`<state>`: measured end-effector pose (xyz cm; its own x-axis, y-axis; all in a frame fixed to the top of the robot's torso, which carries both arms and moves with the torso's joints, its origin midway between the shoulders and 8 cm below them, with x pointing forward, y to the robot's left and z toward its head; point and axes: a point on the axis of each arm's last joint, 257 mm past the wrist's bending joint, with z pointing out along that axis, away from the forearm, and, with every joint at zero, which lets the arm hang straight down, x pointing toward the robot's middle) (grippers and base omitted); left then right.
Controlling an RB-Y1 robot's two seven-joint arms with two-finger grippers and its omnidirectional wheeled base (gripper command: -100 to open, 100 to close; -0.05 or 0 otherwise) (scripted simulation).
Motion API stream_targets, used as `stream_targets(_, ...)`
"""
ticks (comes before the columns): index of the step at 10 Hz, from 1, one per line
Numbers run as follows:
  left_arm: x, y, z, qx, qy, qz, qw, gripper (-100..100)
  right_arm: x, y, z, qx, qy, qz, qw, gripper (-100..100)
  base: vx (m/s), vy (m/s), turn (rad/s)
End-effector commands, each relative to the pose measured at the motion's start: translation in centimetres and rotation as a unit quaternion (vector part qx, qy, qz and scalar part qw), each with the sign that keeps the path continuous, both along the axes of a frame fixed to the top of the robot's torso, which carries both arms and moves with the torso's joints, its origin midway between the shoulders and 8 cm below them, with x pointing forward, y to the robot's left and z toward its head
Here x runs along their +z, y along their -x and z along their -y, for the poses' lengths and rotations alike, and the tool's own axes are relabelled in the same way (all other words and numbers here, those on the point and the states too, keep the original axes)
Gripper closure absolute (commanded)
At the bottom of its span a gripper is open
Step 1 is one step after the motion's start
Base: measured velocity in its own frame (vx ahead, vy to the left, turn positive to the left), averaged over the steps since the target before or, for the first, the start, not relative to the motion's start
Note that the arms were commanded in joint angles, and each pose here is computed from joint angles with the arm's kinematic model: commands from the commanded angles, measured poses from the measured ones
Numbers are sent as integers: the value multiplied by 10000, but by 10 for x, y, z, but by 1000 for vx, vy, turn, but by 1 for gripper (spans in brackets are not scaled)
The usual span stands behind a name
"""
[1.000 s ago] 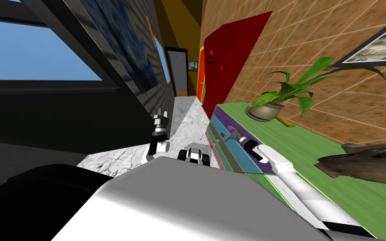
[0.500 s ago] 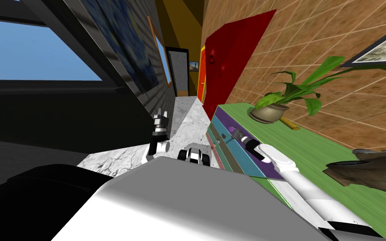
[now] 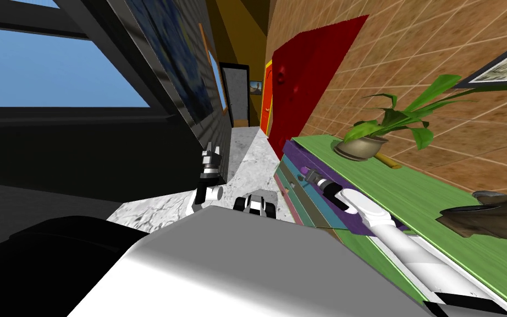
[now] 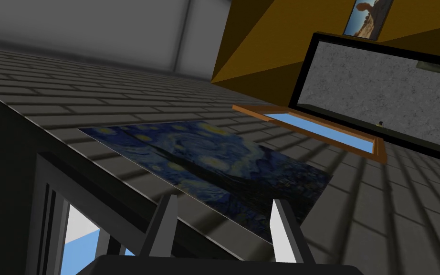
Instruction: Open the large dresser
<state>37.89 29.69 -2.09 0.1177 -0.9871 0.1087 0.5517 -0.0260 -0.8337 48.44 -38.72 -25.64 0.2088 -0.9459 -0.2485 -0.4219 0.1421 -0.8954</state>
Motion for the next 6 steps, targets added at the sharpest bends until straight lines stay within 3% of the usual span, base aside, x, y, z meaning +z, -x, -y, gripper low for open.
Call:
stream_targets(1,0,0,0,0,-1,0,10000,0,-1,2,-2,16,-6,-19,10000,100,-14,104,-18)
stream_targets(5,0,0,0,0,0,1,10000,0,-6,7,-7,100,28,-81,9999,100,-69,188,-9)
stream_targets(6,0,0,0,0,0,0,10000,0,1,3,-3,25,-9,-7,10000,100,-32,80,-5)
